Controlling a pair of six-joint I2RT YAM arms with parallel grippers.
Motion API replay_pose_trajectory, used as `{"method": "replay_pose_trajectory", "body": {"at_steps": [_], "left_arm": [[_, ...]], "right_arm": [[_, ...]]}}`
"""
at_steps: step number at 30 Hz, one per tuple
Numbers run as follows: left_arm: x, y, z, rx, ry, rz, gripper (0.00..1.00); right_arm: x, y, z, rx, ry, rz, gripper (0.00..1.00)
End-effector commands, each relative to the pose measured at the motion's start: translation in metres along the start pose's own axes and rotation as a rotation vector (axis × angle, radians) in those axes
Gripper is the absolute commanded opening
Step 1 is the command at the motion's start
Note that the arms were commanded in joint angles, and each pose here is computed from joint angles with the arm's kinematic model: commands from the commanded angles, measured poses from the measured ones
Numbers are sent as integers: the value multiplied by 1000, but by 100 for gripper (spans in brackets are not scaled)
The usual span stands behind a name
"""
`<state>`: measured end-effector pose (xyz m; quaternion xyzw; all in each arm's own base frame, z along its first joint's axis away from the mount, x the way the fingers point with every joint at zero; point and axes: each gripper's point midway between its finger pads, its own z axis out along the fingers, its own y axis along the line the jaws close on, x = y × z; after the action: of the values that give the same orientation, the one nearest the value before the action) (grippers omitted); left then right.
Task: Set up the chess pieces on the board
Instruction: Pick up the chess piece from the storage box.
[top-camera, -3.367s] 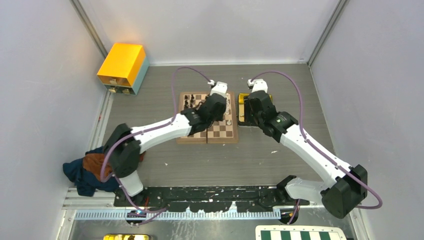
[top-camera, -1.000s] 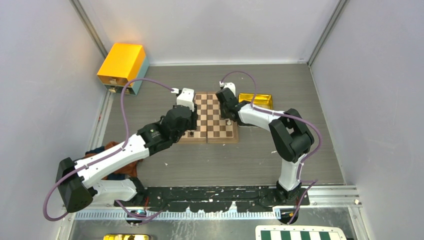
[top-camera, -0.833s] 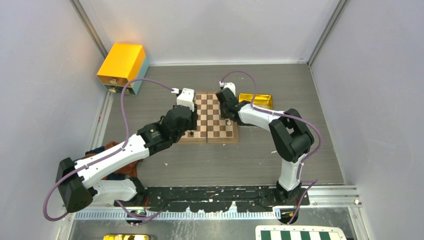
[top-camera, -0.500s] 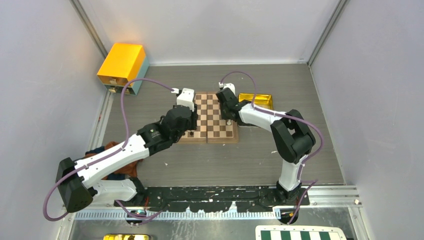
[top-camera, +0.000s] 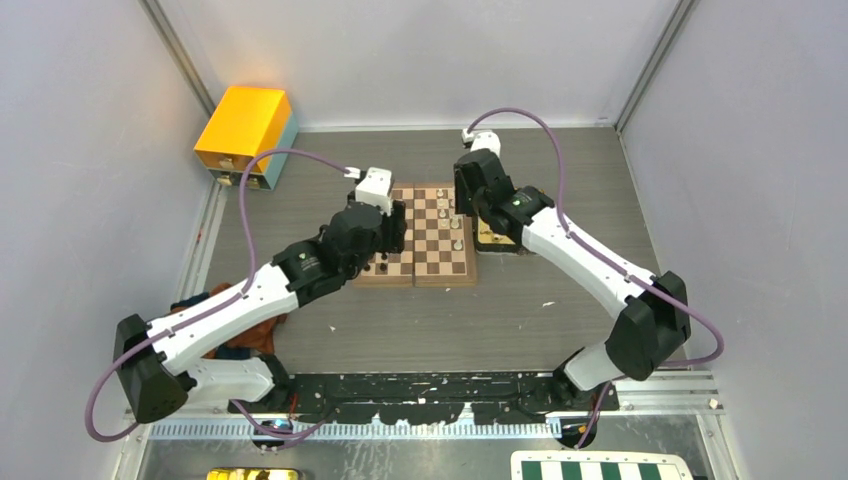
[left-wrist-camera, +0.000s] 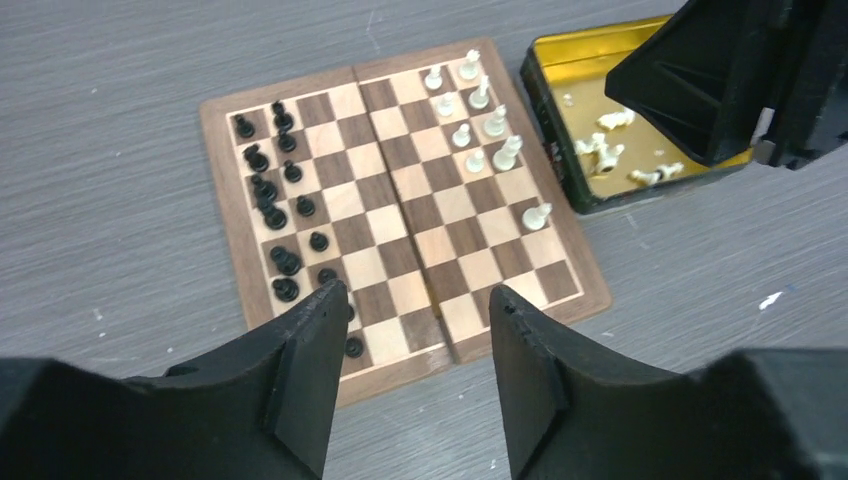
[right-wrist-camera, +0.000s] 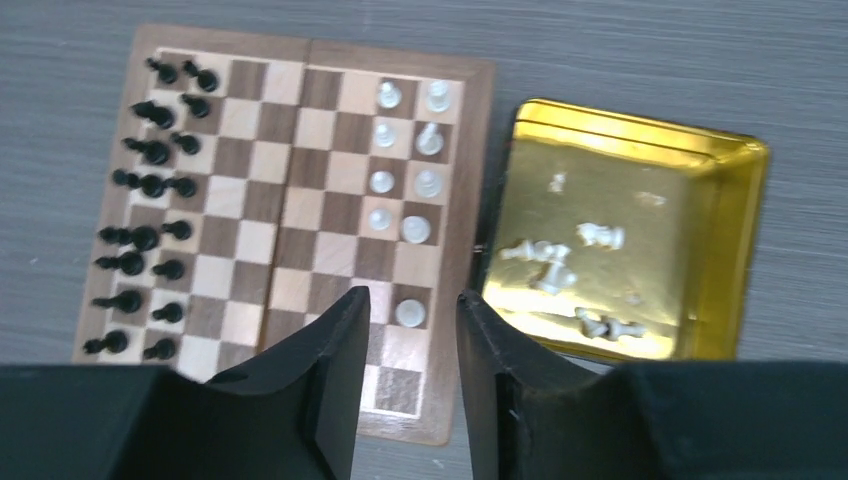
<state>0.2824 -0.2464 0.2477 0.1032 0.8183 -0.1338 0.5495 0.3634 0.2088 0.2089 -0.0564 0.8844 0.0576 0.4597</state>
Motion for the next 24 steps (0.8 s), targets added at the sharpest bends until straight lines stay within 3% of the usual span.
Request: {"method": "replay_pose_trajectory", "body": {"at_steps": [1, 5, 9, 24], "left_arm": [[-30, -25, 1, 97, -45, 5, 62], [-23, -38, 4, 171, 20, 36, 78], [-16, -33, 6, 193, 65, 37, 85], [-2, -2, 21, 168, 135, -2, 89]], "right_arm": [[0, -42, 2, 136, 37, 16, 45], [3, -60, 15, 178, 71, 60, 48], [12, -75, 33, 217, 126, 78, 50], [66, -89, 96, 215, 283, 146, 46]]}}
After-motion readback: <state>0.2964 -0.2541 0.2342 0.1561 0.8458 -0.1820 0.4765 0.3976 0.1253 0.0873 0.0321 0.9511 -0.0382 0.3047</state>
